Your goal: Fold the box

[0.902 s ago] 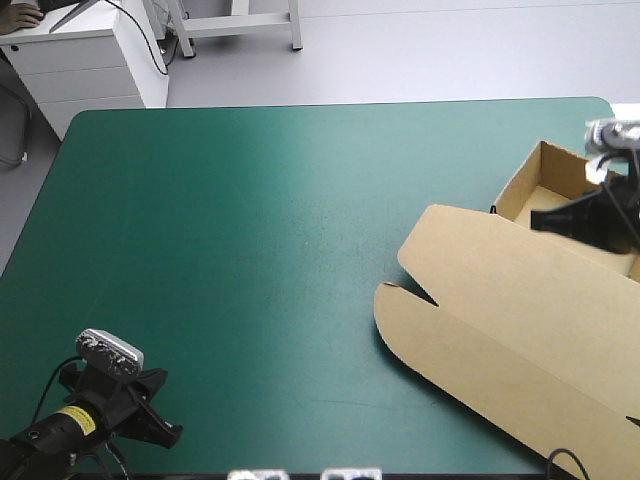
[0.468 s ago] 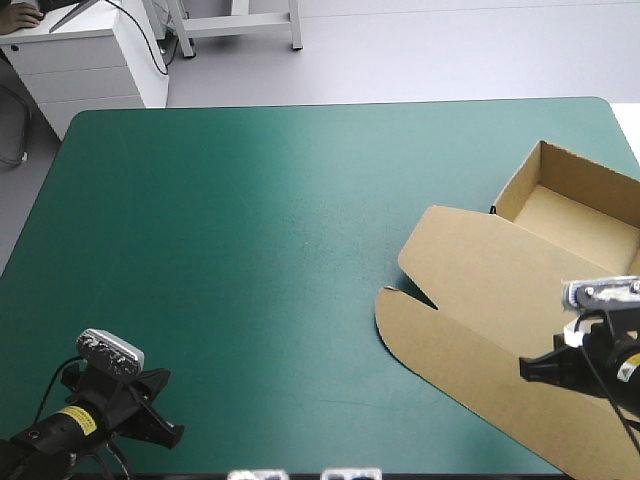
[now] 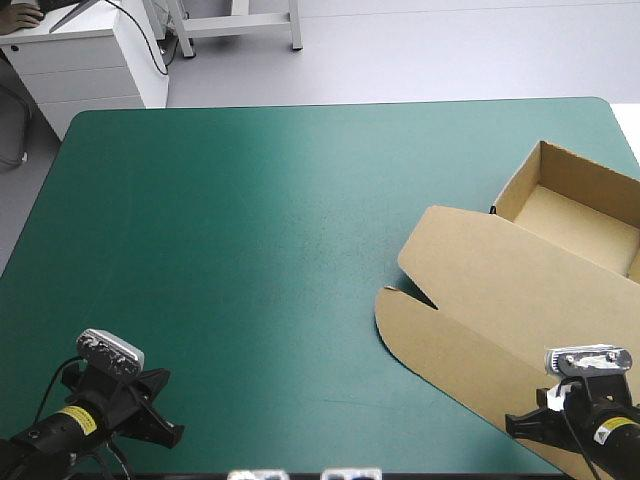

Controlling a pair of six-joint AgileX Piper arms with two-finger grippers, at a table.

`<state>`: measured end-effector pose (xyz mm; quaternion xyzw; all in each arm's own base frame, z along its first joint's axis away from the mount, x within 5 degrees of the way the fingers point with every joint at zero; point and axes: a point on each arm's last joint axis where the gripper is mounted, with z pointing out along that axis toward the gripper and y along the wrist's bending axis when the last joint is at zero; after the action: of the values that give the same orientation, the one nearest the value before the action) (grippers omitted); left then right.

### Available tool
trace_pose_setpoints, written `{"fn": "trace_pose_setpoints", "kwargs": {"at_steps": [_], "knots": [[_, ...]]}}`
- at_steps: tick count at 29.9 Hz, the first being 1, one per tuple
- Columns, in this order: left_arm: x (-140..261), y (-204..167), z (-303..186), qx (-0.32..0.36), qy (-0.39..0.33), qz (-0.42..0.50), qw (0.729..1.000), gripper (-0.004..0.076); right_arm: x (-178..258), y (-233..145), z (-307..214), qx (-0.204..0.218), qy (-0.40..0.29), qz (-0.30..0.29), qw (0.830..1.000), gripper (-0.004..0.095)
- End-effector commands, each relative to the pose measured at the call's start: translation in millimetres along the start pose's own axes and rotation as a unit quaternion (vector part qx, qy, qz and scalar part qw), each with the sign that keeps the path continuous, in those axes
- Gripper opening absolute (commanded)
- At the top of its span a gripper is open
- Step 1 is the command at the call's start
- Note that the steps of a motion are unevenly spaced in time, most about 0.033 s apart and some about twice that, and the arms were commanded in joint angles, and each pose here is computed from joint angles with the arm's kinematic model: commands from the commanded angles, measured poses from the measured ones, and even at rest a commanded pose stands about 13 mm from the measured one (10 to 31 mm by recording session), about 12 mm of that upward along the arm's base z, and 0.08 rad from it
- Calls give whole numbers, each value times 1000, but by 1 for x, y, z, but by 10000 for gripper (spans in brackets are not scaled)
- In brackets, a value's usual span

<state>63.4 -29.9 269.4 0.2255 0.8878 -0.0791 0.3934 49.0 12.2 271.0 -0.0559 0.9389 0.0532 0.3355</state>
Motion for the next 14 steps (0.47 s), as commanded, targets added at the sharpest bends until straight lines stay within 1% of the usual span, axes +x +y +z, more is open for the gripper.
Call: {"fn": "trace_pose_setpoints", "kwargs": {"at_steps": [1,14], "knots": [[-10,0,-4,0,-33,-3,999,-8,-7,0,-1,-1,-37,-5,999,-4],[-10,0,-4,0,-33,-3,999,-8,-6,0,0,0,-43,-3,999,-4]]}}
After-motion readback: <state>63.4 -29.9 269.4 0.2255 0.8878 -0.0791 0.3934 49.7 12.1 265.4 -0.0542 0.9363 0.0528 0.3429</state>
